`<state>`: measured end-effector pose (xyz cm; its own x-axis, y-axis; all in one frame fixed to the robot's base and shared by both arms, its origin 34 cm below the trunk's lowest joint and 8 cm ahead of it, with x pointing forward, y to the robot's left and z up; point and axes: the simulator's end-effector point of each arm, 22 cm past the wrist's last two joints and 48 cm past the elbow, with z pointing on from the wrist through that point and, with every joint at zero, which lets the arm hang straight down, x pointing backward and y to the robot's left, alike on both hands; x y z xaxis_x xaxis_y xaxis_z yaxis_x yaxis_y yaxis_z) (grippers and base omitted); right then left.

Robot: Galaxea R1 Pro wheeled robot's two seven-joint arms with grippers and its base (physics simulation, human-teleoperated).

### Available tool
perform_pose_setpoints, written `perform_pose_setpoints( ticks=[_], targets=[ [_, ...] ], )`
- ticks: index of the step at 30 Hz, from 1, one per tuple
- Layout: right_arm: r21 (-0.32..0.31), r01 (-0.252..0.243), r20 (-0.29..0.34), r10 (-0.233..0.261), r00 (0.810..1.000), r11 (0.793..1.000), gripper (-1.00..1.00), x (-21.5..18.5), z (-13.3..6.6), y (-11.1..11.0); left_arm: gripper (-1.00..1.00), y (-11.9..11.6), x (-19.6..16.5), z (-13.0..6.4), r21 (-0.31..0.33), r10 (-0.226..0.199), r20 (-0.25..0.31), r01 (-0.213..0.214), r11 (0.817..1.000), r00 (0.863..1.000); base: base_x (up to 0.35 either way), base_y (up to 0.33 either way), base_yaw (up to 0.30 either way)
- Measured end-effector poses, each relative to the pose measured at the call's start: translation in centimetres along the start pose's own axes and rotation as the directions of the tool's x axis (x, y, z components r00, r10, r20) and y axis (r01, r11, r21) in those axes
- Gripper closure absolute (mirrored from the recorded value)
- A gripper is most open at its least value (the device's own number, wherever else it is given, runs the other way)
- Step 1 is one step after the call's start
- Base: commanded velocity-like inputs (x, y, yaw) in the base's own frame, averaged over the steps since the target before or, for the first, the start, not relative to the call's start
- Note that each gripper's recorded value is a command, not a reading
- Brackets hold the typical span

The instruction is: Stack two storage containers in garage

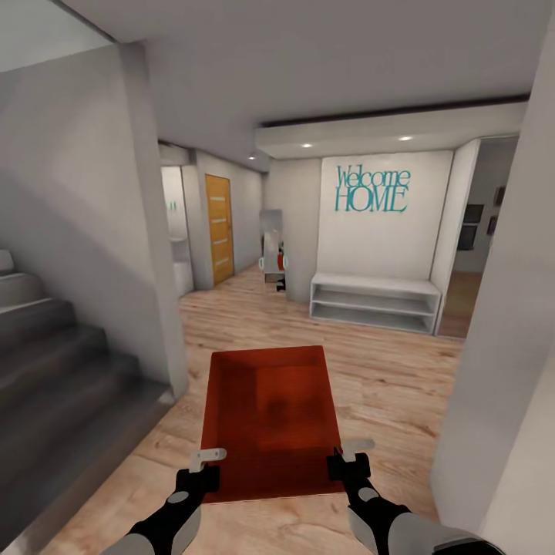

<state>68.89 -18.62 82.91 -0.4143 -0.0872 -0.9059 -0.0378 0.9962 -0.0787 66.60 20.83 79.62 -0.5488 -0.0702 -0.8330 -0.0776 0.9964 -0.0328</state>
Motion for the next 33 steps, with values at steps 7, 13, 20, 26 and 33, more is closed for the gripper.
perform_pose_setpoints(
  ticks=[7, 13, 20, 26, 33],
  targets=[
    [0.0, 0.0, 0.0, 0.0, 1.0, 1.0, 1.0, 0.0, 0.0, 0.0, 1.0, 0.0, 0.0, 0.0, 0.0, 0.0, 0.0, 0.0, 1.0, 1.0, 0.322, 0.0, 0.0],
    [0.0, 0.0, 0.0, 0.0, 1.0, 1.0, 1.0, 0.0, 0.0, 0.0, 1.0, 0.0, 0.0, 0.0, 0.0, 0.0, 0.0, 0.0, 1.0, 1.0, 0.322, 0.0, 0.0],
    [0.0, 0.0, 0.0, 0.0, 1.0, 1.0, 1.0, 0.0, 0.0, 0.0, 1.0, 0.0, 0.0, 0.0, 0.0, 0.0, 0.0, 0.0, 1.0, 1.0, 0.322, 0.0, 0.0],
    [0.0, 0.0, 0.0, 0.0, 1.0, 1.0, 1.0, 0.0, 0.0, 0.0, 1.0, 0.0, 0.0, 0.0, 0.0, 0.0, 0.0, 0.0, 1.0, 1.0, 0.322, 0.0, 0.0],
    [0.0, 0.0, 0.0, 0.0, 1.0, 1.0, 1.0, 0.0, 0.0, 0.0, 1.0, 0.0, 0.0, 0.0, 0.0, 0.0, 0.0, 0.0, 1.0, 1.0, 0.322, 0.0, 0.0]
  ],
)
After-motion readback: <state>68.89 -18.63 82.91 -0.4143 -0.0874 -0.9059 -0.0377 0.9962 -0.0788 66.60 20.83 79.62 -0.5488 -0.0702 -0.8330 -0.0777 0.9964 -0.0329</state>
